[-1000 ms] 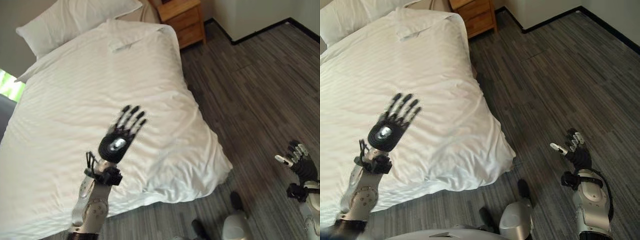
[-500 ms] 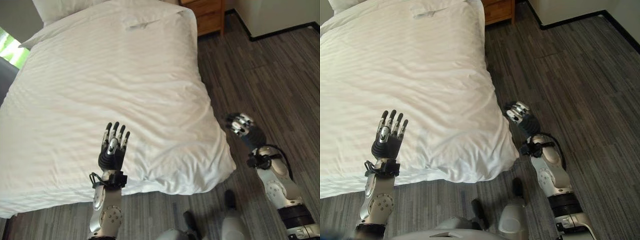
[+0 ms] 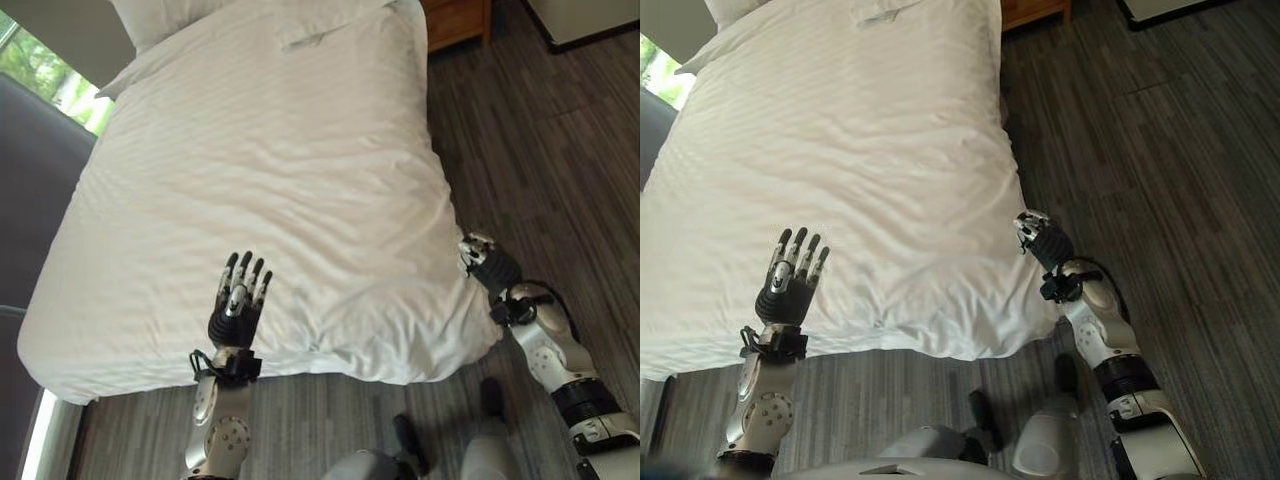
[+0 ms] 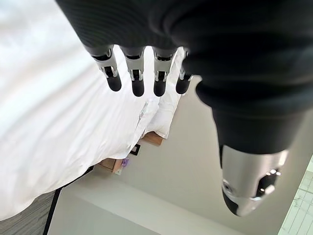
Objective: Making the bed.
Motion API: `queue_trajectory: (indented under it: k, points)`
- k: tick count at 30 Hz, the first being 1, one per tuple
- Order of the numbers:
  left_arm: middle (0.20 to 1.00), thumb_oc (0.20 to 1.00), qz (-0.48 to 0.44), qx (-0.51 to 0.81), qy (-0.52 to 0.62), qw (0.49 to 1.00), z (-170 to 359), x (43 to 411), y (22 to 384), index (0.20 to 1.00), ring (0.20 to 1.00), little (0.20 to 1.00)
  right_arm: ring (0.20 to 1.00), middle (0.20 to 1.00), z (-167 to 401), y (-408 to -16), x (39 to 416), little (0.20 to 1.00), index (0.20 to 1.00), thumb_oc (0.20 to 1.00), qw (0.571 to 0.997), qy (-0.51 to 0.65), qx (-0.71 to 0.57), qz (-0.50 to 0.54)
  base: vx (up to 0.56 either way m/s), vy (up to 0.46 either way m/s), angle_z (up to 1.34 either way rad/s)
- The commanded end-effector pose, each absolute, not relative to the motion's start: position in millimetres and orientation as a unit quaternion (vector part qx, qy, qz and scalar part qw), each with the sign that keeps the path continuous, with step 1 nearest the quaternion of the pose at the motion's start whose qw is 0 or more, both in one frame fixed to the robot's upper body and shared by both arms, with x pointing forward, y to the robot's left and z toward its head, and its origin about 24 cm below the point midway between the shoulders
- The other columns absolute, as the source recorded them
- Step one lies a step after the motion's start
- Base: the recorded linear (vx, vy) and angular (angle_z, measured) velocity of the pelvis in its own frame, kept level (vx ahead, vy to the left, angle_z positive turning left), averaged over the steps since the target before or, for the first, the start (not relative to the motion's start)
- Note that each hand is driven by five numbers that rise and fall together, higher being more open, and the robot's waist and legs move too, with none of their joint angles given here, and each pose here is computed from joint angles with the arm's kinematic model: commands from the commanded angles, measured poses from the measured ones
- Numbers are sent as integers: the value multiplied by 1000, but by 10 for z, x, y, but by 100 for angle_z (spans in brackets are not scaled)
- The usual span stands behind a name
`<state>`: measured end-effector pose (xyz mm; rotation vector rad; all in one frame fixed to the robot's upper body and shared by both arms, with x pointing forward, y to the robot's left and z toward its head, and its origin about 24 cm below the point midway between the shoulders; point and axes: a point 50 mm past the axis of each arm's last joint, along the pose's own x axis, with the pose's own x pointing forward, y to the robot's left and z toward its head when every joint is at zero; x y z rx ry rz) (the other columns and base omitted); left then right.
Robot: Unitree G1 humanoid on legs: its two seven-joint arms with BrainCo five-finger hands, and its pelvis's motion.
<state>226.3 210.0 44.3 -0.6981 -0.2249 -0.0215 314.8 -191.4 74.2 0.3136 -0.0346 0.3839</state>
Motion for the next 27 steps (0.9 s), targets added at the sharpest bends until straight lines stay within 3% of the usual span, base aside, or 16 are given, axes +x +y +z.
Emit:
queue_trajectory:
  k: [1, 6, 11, 22, 27]
  points:
    - [1000, 1000, -46, -336, -175, 924, 719, 2408, 2078, 1000, 1000, 1000, 200, 200, 1077, -1499, 3304, 200, 200, 200, 941, -71, 171, 282, -4, 9, -7]
    - [1000, 1000, -60, -339, -181, 921, 768, 2455, 1985, 1000, 1000, 1000, 200, 200, 1046, -1174, 3283, 200, 200, 200, 925, -57, 168, 336, 10, 6, -7]
    - [1000, 1000, -64, -341, -180, 921, 775, 2465, 1945, 1000, 1000, 1000, 200, 200, 937, -1141, 3308, 200, 200, 200, 930, -38, 179, 318, 0, 1, 1]
    - [1000, 1000, -89, -333, -183, 921, 842, 2446, 1878, 1000, 1000, 1000, 200, 200, 358, -1744, 3411, 200, 200, 200, 973, 68, 186, 117, 2, -5, 11]
    - [1000, 1000, -86, -337, -193, 917, 891, 2425, 1886, 1000, 1000, 1000, 200, 200, -182, -2245, 3111, 200, 200, 200, 965, 159, 206, -29, 39, 14, -2]
